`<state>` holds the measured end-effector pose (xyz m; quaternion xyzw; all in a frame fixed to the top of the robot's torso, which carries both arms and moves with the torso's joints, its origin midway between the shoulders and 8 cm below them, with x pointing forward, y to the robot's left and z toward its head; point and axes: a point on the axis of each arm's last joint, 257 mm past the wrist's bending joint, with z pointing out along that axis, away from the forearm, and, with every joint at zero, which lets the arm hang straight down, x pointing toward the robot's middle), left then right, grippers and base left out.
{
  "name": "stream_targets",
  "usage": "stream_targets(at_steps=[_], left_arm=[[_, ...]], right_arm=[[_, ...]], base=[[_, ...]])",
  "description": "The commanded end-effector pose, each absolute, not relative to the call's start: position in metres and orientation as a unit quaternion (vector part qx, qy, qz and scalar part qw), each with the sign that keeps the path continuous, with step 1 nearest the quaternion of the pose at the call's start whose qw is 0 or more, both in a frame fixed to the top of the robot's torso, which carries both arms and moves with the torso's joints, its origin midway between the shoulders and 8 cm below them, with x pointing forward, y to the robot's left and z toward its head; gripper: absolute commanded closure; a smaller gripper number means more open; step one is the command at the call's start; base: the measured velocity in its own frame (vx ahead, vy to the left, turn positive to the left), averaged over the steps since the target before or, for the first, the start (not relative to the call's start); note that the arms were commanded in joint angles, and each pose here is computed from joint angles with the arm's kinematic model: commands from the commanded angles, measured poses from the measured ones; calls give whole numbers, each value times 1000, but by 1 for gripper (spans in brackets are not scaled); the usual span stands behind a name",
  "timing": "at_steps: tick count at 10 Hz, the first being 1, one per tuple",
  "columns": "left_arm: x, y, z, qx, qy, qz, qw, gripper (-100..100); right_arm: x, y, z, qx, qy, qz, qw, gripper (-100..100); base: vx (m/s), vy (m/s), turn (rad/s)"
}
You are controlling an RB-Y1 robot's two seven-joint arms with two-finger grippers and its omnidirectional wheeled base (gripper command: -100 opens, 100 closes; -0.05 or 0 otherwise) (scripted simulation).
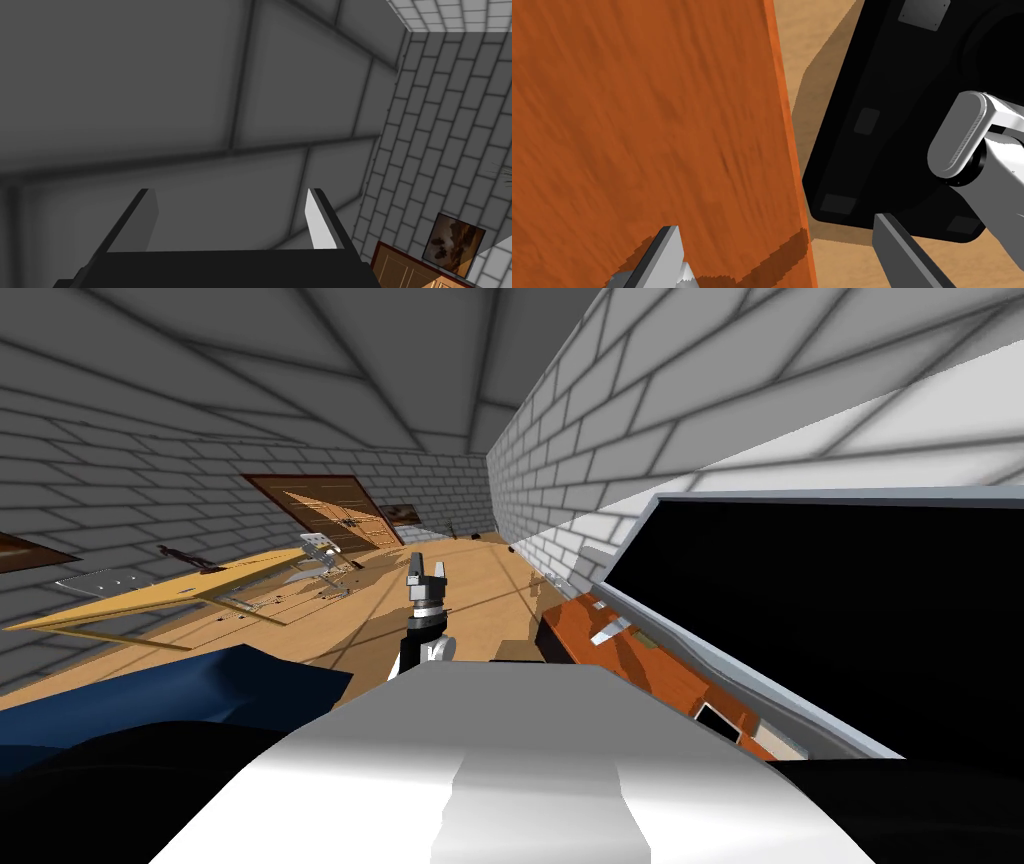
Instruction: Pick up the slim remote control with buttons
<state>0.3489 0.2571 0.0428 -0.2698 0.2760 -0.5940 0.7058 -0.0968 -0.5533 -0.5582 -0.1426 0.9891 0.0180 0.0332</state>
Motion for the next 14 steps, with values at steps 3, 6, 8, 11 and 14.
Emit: stream_targets(at_steps=[3, 6, 8, 11, 14], left_arm=[[349, 257, 43, -270, 276, -594, 706, 0], [349, 257, 43, -270, 276, -594, 706, 0], [349, 257, 43, -270, 276, -594, 706, 0], [349, 257, 43, -270, 276, -594, 706, 0], [349, 257, 43, -270, 276, -594, 706, 0]], right_arm=[[-113, -581, -551, -155, 988, -7, 3, -100], [-105, -564, -565, -158, 987, 6, 7, -100], [-106, -564, -564, -160, 987, 7, 7, -100], [-103, -555, -573, -143, 990, 7, 9, -100], [-99, -544, -585, -122, 992, 8, 10, -100]], base=[[174, -28, 182], [205, -32, 132], [48, 21, -4], [-50, -20, 120], [-91, -31, 150]])
